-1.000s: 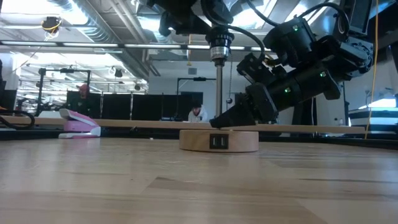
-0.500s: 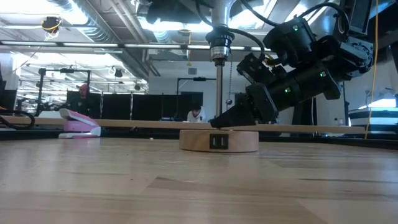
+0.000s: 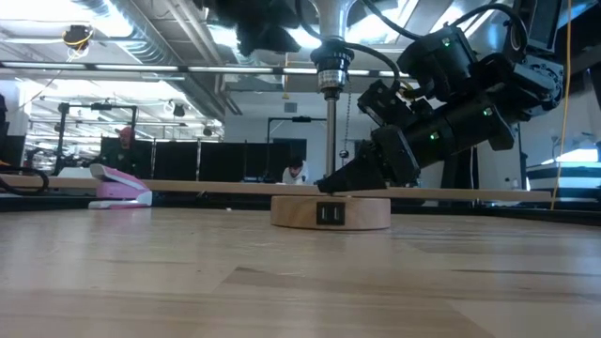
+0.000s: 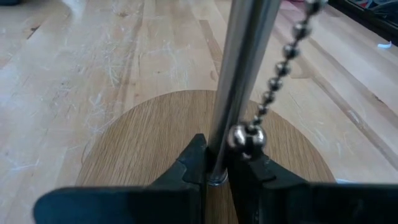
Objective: Screw lightbulb
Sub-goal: Remove the white lightbulb from the lamp
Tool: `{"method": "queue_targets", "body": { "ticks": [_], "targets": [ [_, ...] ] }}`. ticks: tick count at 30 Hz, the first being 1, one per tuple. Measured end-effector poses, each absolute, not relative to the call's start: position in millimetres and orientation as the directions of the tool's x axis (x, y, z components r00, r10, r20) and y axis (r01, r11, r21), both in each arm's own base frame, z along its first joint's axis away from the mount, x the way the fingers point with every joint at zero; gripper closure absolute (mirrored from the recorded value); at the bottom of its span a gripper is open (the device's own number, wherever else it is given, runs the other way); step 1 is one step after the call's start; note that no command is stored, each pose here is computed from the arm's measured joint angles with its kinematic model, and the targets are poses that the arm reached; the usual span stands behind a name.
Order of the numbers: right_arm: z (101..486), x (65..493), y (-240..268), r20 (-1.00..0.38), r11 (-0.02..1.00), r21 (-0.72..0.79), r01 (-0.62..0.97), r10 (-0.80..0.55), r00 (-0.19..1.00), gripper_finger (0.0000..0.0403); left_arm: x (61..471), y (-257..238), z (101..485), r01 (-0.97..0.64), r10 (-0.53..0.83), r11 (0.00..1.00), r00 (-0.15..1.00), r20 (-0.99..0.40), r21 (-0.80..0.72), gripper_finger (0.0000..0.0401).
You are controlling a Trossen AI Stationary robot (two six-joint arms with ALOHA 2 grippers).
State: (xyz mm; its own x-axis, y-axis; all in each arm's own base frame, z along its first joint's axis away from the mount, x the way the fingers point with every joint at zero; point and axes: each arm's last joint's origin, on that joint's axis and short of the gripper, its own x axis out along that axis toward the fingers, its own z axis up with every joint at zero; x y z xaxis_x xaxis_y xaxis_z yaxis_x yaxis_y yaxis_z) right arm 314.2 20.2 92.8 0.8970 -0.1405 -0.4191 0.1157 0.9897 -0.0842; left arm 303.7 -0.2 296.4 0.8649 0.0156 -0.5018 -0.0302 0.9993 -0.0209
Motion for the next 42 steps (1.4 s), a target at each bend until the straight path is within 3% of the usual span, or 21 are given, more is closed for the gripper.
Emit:
{"method": "queue_targets", "body": {
  "ticks": [5,10,15,24,35,42],
  "targets": [
    [91.4,313.3,20.3,-0.438,0.989,-0.093,0.111,-0.141,0.888,0.0359,296.5,37.2,307.2,0.165,-0.191,0.98,0.934,-0.301,-0.108,0.0166],
    [91.1,313.2,20.5,-0.441,0.991,-0.09,0.103,-0.132,0.888,0.0359,286.8,66.7,284.1,0.138,-0.165,0.982,0.956,-0.241,-0.127,0.0164],
    [91.0,313.1,20.6,-0.441,0.991,-0.09,0.102,-0.131,0.888,0.0359,293.7,76.0,275.6,0.217,-0.226,0.973,0.964,-0.136,-0.078,0.0164],
    [90.8,313.1,20.6,-0.442,0.991,-0.09,0.101,-0.131,0.888,0.0359,314.8,80.4,248.0,0.317,-0.322,0.947,0.938,-0.129,-0.061,0.0164],
    [90.7,313.2,20.6,-0.442,0.991,-0.088,0.097,-0.126,0.888,0.0359,331.2,83.4,252.5,0.387,-0.387,0.922,0.922,-0.03,0.01,0.0164],
    [90.5,313.2,20.6,-0.443,0.991,-0.088,0.096,-0.126,0.888,0.0359,349.5,84.1,250.7,0.488,-0.489,0.872,0.872,-0.031,-0.033,0.0164]
  ]
}}
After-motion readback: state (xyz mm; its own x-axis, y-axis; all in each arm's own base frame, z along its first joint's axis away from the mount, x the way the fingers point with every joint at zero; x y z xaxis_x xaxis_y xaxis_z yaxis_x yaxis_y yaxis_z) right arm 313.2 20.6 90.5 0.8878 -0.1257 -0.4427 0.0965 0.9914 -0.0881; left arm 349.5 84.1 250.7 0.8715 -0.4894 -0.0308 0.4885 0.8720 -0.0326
